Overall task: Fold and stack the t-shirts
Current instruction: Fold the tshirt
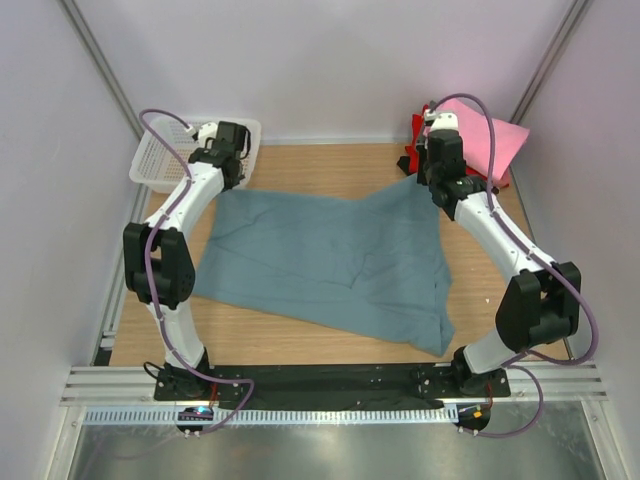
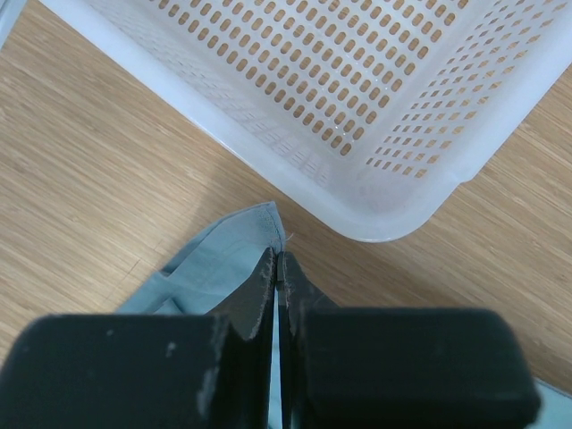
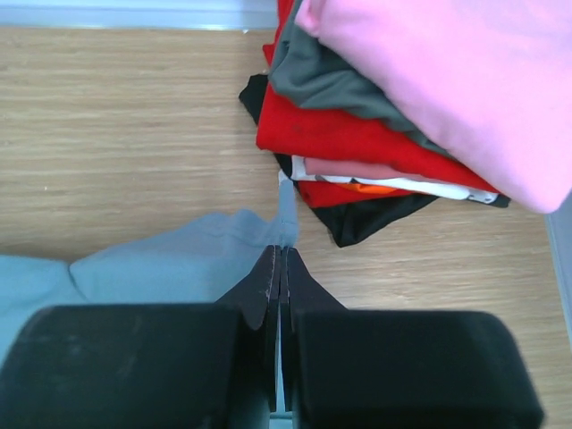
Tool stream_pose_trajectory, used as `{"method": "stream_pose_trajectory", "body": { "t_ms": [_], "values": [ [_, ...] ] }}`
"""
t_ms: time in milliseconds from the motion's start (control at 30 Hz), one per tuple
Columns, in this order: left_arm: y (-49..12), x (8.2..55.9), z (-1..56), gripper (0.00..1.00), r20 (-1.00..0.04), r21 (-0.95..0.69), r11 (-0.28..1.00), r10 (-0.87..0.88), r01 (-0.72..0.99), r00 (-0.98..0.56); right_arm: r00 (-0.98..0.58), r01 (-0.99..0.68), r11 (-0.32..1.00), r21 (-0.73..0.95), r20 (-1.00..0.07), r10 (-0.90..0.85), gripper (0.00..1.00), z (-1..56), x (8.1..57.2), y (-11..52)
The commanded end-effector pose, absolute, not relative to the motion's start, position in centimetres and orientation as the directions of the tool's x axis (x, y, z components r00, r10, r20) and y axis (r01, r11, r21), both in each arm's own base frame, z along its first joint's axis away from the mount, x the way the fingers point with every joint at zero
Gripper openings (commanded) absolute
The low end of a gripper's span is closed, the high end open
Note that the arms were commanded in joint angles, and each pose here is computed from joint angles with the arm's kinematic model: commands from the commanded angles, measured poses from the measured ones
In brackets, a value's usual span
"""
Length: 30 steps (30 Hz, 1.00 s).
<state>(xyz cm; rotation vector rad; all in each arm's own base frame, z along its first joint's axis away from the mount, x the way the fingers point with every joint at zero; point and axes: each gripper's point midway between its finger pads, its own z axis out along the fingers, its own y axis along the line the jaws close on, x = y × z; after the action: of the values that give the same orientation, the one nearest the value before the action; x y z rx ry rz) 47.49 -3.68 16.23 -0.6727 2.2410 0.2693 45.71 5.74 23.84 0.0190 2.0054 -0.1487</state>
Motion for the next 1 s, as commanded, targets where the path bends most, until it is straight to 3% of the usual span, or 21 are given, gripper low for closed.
{"method": "stream_pose_trajectory", "body": {
  "t_ms": [0, 367, 533, 967],
  "values": [
    [-3.3, 48.1, 17.4, 0.00, -0.750, -0.023, 0.841, -0.372, -0.540, -0.547, -0.345, 0.003, 0.998, -0.062, -0.937, -0.057, 0.01, 26.6, 46.8, 7.2],
    [-3.8, 47.0, 16.4, 0.00, -0.733, -0.023, 0.878, -0.340, -0.477, -0.589, -0.362, -0.077, 0.997, -0.015, -0.931, -0.042, 0.01, 28.0, 39.9, 7.2],
    [-3.3, 45.8, 15.1, 0.00, -0.730, 0.012, 0.884, -0.311, -0.467, -0.609, -0.384, -0.082, 0.991, 0.107, -0.921, 0.067, 0.01, 27.1, 35.3, 7.5],
    [-1.3, 44.2, 14.3, 0.00, -0.734, 0.092, 0.870, -0.270, -0.484, -0.624, -0.565, -0.086, 0.948, 0.305, -0.799, 0.206, 0.01, 20.1, 26.8, 8.8]
  ]
}}
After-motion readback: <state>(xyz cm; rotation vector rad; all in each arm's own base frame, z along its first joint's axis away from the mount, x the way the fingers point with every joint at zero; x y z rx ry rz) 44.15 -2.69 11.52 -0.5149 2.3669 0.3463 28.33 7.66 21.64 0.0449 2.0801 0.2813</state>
